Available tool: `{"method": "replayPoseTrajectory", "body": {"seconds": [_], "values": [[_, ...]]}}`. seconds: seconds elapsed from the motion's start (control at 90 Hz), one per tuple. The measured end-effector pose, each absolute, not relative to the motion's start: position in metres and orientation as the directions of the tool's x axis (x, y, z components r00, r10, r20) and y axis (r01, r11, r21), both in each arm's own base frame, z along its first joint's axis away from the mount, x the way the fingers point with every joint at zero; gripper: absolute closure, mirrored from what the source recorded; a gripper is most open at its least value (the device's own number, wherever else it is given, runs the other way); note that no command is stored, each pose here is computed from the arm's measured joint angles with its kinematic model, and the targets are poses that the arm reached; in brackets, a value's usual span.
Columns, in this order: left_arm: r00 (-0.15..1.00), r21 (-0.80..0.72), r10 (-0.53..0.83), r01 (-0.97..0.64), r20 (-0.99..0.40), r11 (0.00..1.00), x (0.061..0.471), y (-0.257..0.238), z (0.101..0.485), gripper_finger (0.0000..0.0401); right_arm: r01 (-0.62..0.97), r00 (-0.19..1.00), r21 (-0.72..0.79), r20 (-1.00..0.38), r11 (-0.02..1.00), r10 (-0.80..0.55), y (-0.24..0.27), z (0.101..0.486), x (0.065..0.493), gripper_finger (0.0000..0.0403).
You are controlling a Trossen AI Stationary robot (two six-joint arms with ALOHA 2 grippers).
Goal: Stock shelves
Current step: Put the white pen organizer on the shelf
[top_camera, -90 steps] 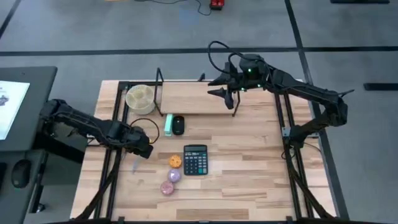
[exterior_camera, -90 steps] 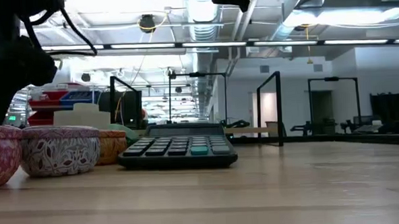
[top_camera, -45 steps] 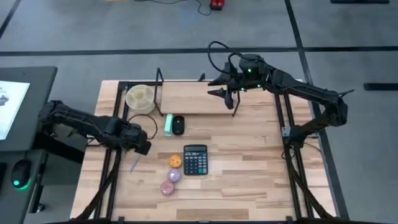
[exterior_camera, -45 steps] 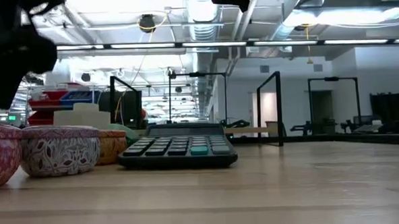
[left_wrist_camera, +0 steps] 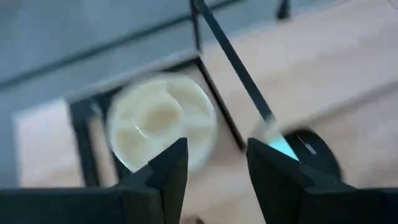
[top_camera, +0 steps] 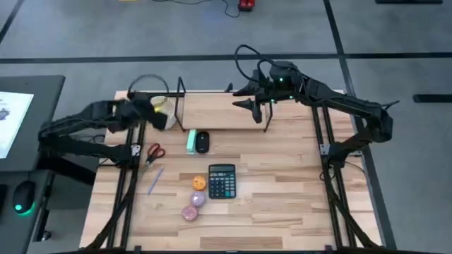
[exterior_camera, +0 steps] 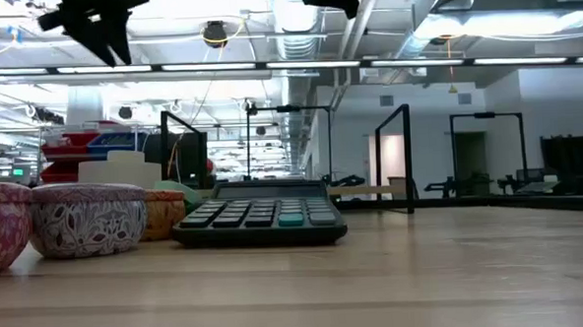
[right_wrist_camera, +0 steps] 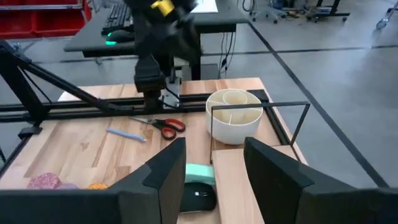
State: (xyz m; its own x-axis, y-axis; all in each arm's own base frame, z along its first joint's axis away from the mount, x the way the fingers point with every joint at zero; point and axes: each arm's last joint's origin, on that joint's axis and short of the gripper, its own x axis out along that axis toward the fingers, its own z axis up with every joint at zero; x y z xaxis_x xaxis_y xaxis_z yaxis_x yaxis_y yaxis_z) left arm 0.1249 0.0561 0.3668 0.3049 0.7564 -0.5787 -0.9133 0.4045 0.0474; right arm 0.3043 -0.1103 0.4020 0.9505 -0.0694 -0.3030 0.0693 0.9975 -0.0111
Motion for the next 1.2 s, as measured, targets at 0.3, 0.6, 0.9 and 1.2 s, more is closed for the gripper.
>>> {"method": "replayPoseTrajectory", "body": {"seconds": [0.3, 0.6, 0.9, 1.2], "values": [[0.17, 0.188, 0.603, -0.855, -0.78, 0.484, 0.133, 0.127, 0.342, 0.0236, 0.056, 0.951, -0.009, -0.304, 0.998, -0.056, -0.106, 0.402, 0.306, 0.0251], [0.154, 0.069, 0.299, -0.782, -0.942, 0.62, 0.138, 0.191, 0.294, 0.0189, 0.013, 0.952, 0.019, -0.307, 1.0, -0.007, -0.091, 0.402, 0.311, 0.0251], [0.02, 0.175, 0.253, -0.667, -0.967, 0.724, 0.151, 0.213, 0.263, 0.0188, -0.012, 0.948, 0.021, -0.317, 1.0, 0.018, -0.082, 0.401, 0.313, 0.0251], [-0.022, 0.168, 0.205, -0.663, -0.979, 0.729, 0.157, 0.222, 0.246, 0.0246, 0.009, 0.949, 0.019, -0.317, 1.0, -0.003, -0.088, 0.401, 0.311, 0.0251]]}}
